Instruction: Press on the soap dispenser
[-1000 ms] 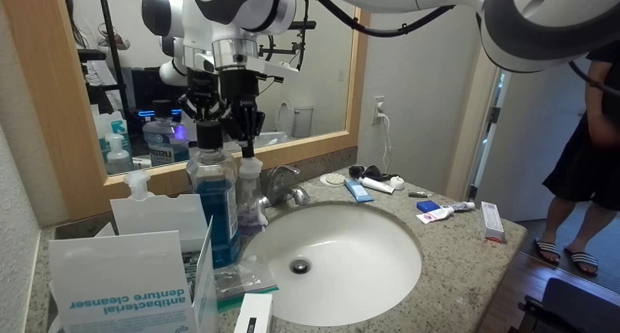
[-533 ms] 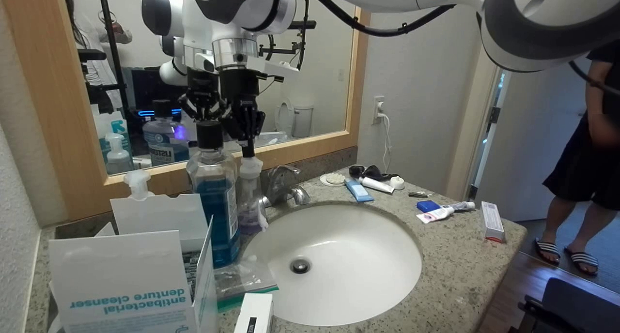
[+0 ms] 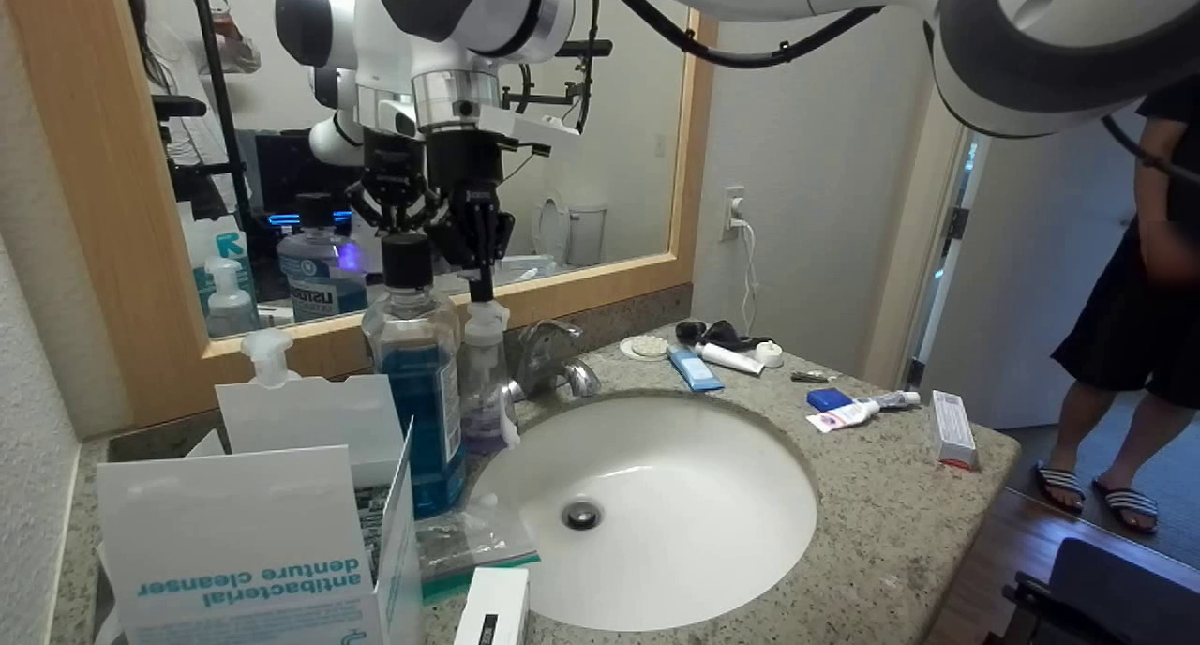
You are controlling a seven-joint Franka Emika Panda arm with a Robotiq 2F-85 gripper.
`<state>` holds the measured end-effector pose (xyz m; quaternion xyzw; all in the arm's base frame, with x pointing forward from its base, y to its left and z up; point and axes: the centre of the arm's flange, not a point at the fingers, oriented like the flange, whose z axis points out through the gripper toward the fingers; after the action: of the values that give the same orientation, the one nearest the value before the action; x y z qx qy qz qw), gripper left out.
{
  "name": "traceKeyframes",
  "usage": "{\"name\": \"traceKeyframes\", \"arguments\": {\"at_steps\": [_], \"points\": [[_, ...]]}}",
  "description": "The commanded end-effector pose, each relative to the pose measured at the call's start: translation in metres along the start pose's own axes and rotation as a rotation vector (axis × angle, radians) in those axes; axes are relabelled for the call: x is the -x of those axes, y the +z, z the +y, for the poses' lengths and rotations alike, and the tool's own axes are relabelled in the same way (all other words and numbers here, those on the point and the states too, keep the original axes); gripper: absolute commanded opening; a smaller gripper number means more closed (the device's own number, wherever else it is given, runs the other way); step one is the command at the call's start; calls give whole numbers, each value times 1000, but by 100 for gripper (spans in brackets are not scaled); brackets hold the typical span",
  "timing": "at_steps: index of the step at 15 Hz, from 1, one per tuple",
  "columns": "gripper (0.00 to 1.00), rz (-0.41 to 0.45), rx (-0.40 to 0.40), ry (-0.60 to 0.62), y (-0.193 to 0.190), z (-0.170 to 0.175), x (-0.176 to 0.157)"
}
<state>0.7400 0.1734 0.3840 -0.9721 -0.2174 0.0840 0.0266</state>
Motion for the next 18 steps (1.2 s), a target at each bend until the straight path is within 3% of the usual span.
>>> {"name": "traceKeyframes", "arguments": {"at_steps": [1, 8, 9, 10, 14, 18], "points": [[0, 69, 12, 16, -28, 8, 25], [0, 189, 78, 31, -81, 6, 42], [26, 202, 74, 0, -82, 9, 39], [2, 172, 55, 22, -88, 9, 20], [26, 175, 57, 16, -89, 10, 20], [26, 175, 57, 16, -89, 10, 20]]}}
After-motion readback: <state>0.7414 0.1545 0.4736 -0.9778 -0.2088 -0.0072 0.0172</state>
